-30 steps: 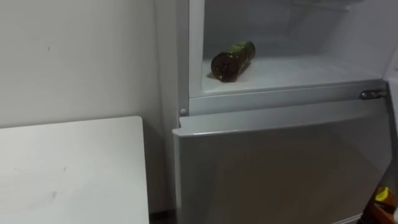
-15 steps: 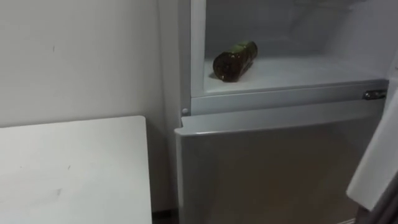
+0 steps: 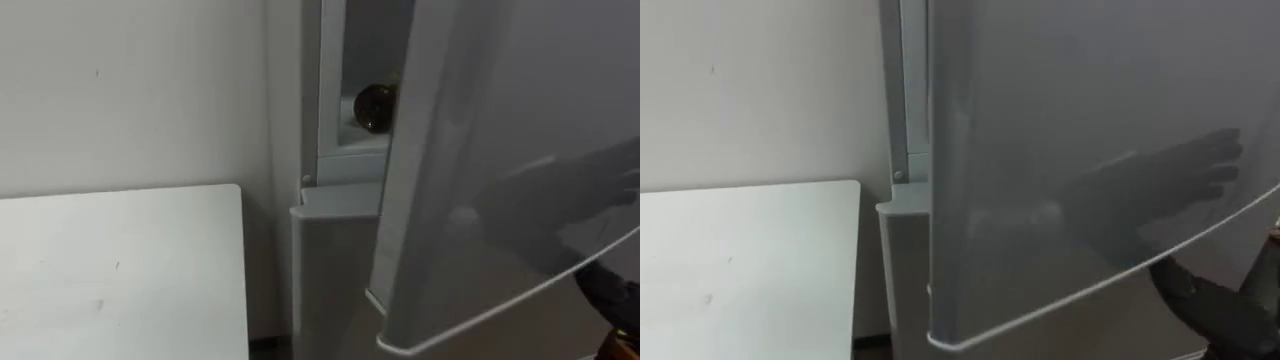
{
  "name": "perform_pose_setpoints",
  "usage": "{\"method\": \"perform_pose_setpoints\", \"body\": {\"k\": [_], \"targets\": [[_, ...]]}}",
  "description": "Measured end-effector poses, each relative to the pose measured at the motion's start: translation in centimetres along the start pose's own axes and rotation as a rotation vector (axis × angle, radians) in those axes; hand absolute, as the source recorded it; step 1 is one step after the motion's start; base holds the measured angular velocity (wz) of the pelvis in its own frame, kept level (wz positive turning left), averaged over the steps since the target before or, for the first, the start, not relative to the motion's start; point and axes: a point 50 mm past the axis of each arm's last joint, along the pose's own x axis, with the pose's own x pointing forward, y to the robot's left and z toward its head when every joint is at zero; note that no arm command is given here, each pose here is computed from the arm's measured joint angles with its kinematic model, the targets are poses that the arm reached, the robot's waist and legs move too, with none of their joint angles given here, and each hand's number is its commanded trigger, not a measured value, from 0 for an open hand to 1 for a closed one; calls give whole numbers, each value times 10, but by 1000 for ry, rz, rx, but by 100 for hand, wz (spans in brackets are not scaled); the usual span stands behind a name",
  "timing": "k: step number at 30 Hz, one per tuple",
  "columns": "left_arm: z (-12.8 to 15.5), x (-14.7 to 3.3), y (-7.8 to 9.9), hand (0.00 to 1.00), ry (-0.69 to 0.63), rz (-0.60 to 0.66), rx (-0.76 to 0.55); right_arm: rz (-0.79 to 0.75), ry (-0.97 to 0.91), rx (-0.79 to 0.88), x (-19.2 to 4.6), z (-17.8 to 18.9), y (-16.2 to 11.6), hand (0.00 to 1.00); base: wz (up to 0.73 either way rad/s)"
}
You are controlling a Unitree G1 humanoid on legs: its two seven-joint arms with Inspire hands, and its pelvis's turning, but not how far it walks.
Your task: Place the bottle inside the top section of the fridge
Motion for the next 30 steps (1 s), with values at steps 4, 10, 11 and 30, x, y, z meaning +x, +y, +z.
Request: {"method": "perform_pose_setpoints", "body": {"k": [4,10,11,30], "targets": [[1,1,1,0,11,0,-7,57,-4,21,0,1,9,0,1],[2,1,0,0,10,-1,-5,91,-40,46,2,9,15,0,0],[2,1,0,0,12,-1,-6,102,-46,54,2,11,17,0,0],[0,1,-5,0,30,13,42,227,-18,113,-6,9,36,0,1]]}}
